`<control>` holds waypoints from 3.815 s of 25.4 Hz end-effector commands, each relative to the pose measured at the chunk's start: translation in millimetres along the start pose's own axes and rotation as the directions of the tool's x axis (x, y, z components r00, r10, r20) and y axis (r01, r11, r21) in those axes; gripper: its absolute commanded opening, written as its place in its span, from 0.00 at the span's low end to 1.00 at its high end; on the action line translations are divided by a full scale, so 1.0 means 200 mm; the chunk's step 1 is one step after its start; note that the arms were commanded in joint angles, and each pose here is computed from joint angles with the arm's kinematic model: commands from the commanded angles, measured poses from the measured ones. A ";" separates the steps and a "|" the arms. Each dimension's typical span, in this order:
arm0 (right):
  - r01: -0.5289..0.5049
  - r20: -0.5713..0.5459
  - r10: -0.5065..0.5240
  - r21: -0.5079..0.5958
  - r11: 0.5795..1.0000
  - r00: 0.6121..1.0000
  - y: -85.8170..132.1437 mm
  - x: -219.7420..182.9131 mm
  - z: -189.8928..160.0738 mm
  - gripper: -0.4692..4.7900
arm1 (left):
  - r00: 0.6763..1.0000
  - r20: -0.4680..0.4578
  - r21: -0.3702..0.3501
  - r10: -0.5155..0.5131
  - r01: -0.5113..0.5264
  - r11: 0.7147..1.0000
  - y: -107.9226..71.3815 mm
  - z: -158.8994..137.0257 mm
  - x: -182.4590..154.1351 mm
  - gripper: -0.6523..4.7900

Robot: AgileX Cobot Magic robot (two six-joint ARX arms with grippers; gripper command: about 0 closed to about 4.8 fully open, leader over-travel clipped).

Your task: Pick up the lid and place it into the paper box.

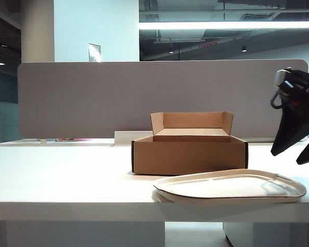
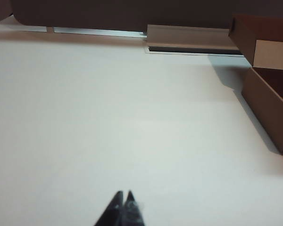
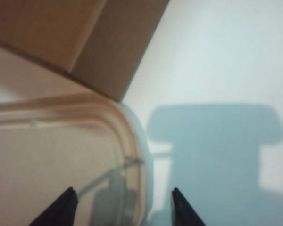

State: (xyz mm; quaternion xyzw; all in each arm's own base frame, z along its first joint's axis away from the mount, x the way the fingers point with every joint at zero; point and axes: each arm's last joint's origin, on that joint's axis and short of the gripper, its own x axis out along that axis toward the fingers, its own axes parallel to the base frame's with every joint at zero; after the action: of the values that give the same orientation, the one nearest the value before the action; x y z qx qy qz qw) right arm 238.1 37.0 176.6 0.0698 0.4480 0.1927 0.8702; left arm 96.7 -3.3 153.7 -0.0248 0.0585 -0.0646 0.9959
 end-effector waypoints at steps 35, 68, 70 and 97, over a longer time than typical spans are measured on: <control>0.040 -0.147 -0.049 -0.062 0.997 0.988 0.04 0.22 0.00 0.09 | 1.000 0.007 0.001 -0.004 0.004 1.000 0.00 0.01 0.00 0.11; -0.024 0.421 0.121 -0.228 0.973 0.899 0.38 -0.19 0.42 0.09 | 1.000 0.006 0.001 -0.008 0.008 1.000 0.00 0.01 0.00 0.11; 0.042 0.487 0.089 -0.251 0.967 0.869 0.38 -0.21 0.46 0.09 | 1.000 0.006 0.001 -0.009 0.009 1.000 0.00 0.01 0.00 0.11; 0.249 0.521 -0.102 -0.221 0.943 0.848 0.28 0.16 0.49 0.51 | 1.000 0.006 0.001 -0.023 0.023 1.000 0.00 0.01 0.00 0.11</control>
State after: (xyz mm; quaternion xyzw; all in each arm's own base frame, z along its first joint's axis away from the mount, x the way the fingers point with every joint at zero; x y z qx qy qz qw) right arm 319.3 105.1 221.2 -0.0501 0.1925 0.1482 0.9687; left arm 96.6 -3.8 153.7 -0.0254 0.0588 -0.0726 0.9953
